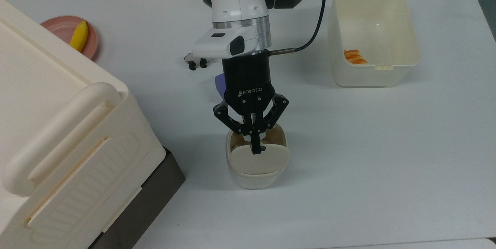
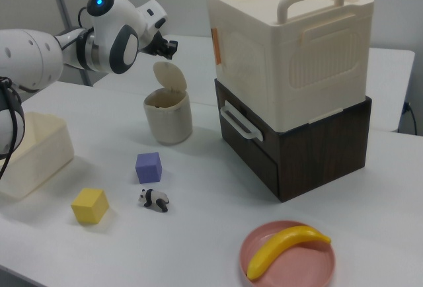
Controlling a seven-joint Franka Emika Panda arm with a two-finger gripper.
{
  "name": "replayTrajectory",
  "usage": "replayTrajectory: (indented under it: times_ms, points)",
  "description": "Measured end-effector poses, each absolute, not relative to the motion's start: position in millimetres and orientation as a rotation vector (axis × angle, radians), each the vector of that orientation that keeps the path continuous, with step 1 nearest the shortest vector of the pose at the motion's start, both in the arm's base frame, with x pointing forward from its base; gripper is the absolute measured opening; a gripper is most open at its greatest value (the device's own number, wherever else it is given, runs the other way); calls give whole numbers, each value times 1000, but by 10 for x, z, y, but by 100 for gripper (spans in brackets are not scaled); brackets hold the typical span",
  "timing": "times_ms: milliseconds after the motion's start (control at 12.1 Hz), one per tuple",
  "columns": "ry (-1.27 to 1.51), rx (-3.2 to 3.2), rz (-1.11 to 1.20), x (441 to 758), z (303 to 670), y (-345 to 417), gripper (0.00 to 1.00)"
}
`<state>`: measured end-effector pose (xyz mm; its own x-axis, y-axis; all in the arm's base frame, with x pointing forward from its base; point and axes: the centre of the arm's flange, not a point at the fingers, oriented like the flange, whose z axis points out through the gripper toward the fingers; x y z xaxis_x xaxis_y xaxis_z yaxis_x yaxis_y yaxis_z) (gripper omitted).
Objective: Close the trash can
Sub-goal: 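Lower the gripper behind the raised lid and push it forward, then press the lid down onto the trash can rim with the gripper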
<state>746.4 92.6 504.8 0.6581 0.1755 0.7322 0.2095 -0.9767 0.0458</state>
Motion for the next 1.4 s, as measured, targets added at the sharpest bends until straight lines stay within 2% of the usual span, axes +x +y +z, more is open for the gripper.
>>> replayTrajectory:
  times_ms: [578, 1403]
  points:
    - [-331, -2842, -1186, 7519, 4772, 933, 1]
    - [-295, -2807, -1179, 7492, 4822, 1132, 1]
